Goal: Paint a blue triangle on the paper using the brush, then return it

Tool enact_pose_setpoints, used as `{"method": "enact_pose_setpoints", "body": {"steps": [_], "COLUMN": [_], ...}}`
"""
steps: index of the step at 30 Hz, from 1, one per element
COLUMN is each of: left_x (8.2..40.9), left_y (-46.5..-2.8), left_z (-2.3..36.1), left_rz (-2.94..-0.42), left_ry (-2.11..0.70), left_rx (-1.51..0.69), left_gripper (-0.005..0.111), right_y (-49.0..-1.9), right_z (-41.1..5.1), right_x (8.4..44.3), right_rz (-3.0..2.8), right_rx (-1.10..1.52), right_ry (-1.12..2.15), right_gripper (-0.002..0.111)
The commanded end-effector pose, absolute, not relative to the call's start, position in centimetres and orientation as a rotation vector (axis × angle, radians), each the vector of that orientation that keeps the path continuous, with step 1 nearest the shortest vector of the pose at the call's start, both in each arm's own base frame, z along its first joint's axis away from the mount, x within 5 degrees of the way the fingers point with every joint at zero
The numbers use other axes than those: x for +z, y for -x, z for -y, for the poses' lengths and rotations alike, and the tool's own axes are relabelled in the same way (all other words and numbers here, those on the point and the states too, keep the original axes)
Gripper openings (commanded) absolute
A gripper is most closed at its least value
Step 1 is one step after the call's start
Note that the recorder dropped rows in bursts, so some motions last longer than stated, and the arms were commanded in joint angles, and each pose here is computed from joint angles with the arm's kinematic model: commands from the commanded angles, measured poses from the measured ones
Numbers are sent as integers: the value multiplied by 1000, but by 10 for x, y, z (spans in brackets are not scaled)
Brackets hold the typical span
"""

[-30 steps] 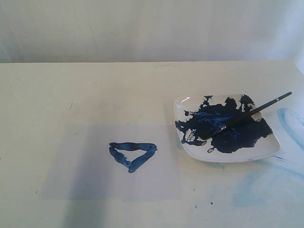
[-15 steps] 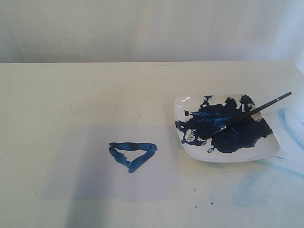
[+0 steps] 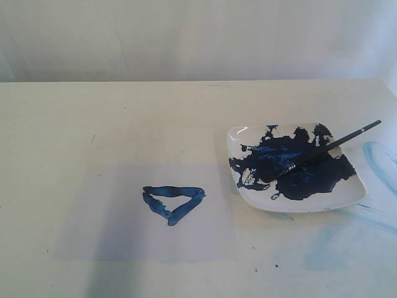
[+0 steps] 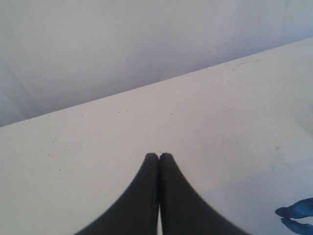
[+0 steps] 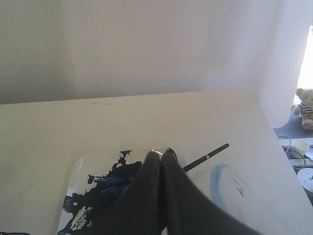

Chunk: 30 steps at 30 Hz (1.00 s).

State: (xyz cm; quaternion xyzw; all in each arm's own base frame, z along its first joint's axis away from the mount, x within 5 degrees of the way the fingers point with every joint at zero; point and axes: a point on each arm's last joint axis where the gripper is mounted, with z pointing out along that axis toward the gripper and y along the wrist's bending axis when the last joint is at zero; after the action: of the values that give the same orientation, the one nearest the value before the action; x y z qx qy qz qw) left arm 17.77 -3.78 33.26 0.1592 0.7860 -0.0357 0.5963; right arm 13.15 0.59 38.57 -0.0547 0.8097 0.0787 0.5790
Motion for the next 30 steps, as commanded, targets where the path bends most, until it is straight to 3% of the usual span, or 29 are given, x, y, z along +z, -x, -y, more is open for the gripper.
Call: {"method": "enact_pose_setpoints", "body": {"steps": [1,9,20,30], "left_x": [342,372,399,397], "left_y": [-164,-116,22,37], "left_z": [36,21,8,11], "left_rz": [-1776,-1574,-1053,-1003], "left_ry": [-341,-269,-161,-129], "left_rx": [-102,-46,75,136], "left_gripper": [0,0,0,0], "right_y": [-131,-131,-131,-131], "right_z": [-7,-7,-7,-7], "right_x": [385,385,385,385], "right_rz": [-1895,-1895,-1896,-1896], "right_rx": [197,195,201,201], "right_ry": [122,123,114,114], "right_gripper": [0,0,0,0]}}
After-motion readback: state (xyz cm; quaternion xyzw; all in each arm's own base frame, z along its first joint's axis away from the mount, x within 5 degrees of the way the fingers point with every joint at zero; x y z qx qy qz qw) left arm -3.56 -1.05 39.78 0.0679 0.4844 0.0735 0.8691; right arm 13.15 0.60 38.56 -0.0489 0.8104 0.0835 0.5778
